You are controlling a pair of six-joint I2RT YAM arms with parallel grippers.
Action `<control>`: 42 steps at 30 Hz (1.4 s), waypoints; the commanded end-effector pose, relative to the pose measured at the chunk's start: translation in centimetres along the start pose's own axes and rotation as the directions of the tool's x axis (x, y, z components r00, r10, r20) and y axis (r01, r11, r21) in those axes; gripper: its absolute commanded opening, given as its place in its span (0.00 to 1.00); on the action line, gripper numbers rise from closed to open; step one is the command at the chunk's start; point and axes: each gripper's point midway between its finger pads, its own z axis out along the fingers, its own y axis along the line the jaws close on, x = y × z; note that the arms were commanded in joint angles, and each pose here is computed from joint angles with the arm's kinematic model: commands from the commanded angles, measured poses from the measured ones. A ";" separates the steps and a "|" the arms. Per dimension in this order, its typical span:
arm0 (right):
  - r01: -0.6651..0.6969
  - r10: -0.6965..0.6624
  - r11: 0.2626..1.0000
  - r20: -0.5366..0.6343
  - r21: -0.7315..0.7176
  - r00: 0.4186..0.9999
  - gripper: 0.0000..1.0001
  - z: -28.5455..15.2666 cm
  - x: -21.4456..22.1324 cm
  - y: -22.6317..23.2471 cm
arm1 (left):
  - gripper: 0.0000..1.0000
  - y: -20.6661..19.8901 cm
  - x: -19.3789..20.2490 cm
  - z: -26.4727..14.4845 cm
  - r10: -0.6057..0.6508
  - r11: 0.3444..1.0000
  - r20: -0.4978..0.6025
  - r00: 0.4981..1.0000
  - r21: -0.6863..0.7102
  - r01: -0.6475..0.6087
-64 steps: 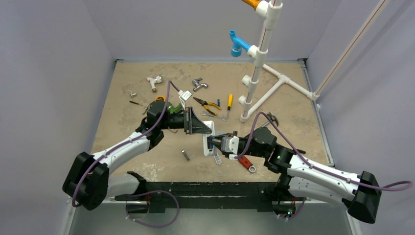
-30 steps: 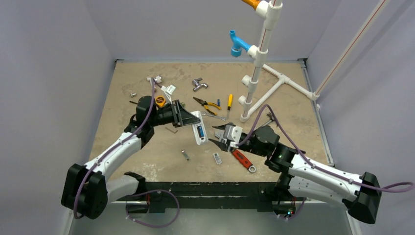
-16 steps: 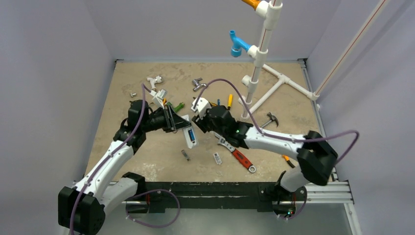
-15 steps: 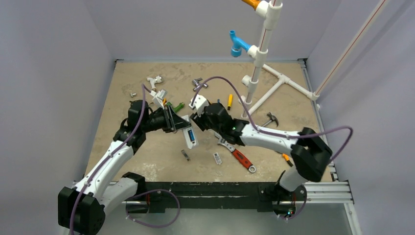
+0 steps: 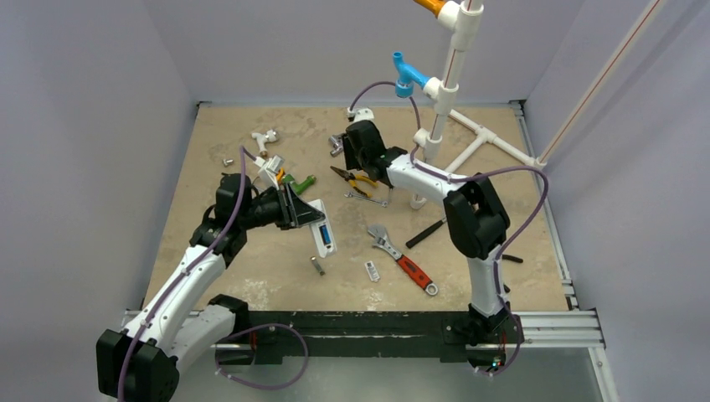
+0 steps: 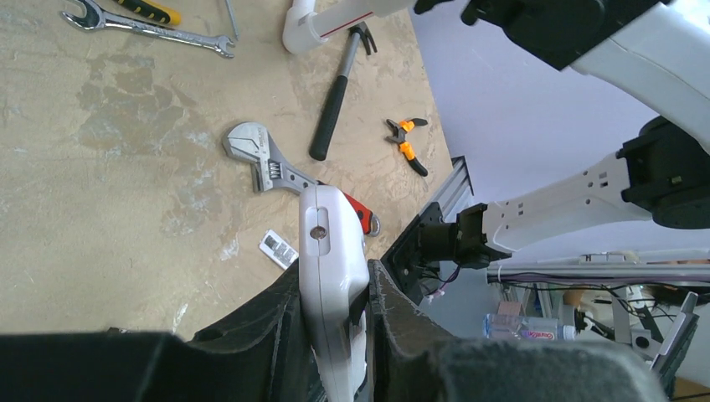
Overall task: Load the batteries into the remote control
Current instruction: Pick up the battery from the center of the board.
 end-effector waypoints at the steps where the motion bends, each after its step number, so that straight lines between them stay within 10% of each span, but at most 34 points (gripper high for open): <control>1: -0.140 0.149 0.984 -0.081 0.110 0.985 0.49 1.5 1.2 -2.8 | 0.00 -0.9 -0.9 -0.3 0.047 0.999 0.027 0.999 0.025 -0.047; 27: -0.148 0.210 0.963 -0.283 0.225 0.936 0.31 4.9 9.1 -6.5 | 0.00 -0.5 -1.1 0.1 0.052 0.999 0.013 0.999 0.014 -0.053; 42: -0.050 0.118 0.979 -0.347 0.198 0.930 0.00 3.5 9.8 -7.1 | 0.00 -0.5 -1.2 0.6 0.037 0.999 -0.002 0.999 0.025 -0.037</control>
